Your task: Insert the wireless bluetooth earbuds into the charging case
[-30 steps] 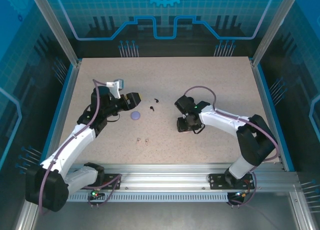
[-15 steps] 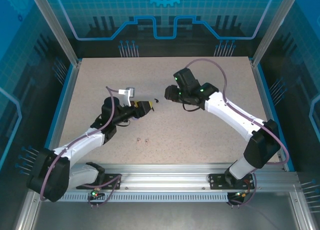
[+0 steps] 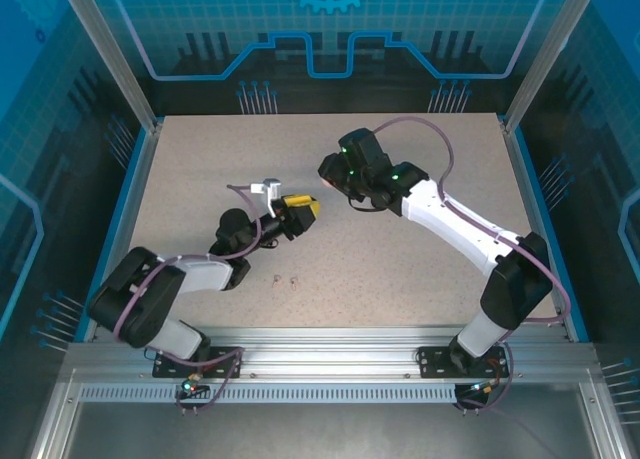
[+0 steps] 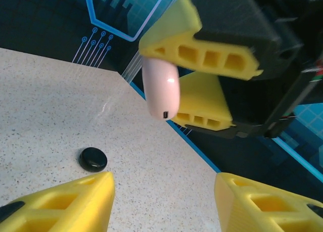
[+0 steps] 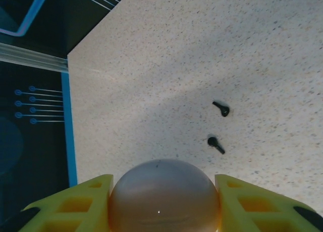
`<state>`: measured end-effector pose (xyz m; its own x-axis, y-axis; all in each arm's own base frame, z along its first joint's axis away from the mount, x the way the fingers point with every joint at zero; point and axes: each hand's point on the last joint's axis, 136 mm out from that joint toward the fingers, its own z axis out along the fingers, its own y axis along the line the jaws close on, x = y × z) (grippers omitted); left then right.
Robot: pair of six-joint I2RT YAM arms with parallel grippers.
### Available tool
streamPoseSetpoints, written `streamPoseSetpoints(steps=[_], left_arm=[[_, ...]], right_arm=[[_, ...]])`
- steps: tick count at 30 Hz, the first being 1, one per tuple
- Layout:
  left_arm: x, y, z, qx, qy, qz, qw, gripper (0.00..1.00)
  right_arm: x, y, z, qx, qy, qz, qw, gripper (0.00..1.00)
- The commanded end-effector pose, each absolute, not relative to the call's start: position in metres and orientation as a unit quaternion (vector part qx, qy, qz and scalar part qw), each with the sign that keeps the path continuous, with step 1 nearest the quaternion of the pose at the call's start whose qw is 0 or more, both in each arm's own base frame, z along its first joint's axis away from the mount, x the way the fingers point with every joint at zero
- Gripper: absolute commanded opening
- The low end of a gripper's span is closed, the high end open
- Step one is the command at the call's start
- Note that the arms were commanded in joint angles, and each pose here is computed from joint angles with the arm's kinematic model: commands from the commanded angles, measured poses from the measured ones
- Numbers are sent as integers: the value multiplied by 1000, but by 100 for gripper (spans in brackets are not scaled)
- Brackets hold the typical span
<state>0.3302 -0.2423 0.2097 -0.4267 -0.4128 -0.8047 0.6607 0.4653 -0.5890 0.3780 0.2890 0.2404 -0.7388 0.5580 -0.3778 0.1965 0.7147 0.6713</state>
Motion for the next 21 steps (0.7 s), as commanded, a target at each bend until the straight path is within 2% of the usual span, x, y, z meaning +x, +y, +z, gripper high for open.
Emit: streamPoseSetpoints(steps=[1, 8, 16, 21], left_arm=[[334, -249, 244, 109, 618, -526, 574, 53], [343, -253, 254, 115, 608, -518, 591, 51], [348, -258, 254, 116, 607, -524, 586, 40], [351, -259, 257, 116, 605, -526, 587, 38]], right_arm=[[381, 303, 239, 239, 868, 325, 288, 36], [376, 307, 237, 237, 871, 320, 289, 36], [371, 306, 238, 237, 868, 326, 290, 36], [370, 308, 239, 238, 865, 335, 288, 35]])
